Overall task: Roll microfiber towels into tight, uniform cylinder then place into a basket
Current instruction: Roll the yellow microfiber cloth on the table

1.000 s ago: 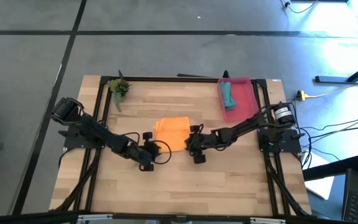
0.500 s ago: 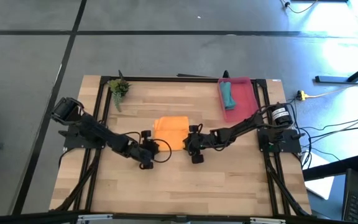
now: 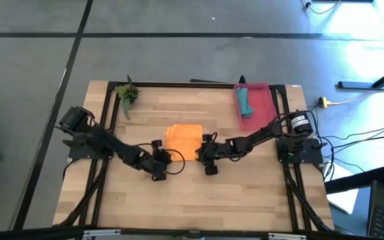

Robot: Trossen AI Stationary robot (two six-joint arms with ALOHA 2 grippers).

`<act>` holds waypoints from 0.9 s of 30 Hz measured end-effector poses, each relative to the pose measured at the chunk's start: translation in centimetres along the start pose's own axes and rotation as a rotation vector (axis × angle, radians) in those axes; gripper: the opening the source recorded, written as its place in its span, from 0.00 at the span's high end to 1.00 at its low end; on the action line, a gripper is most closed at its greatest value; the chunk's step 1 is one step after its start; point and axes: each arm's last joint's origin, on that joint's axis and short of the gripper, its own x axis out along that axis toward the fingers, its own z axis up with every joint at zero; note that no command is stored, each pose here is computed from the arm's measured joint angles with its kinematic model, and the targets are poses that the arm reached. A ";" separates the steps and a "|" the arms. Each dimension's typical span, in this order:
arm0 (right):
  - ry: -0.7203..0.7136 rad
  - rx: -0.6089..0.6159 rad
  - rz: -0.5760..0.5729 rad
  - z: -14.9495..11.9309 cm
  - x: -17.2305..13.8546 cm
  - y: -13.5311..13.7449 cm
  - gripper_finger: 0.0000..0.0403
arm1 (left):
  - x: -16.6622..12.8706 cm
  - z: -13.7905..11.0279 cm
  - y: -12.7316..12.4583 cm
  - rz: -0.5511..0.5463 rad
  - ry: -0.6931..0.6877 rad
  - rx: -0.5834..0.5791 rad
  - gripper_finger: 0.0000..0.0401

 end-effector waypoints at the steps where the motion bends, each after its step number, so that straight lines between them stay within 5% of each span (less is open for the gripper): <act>1: 0.000 0.002 0.000 0.0 0.0 0.0 0.53 | 0.0 0.0 0.0 0.000 0.001 0.001 0.70; 19: -0.006 0.021 0.002 0.0 0.0 0.0 0.53 | 0.1 -0.2 0.1 -0.009 0.020 0.010 0.70; 27: -0.008 0.025 0.005 0.1 0.0 0.0 0.53 | 0.1 -0.3 0.0 -0.018 0.023 0.012 0.86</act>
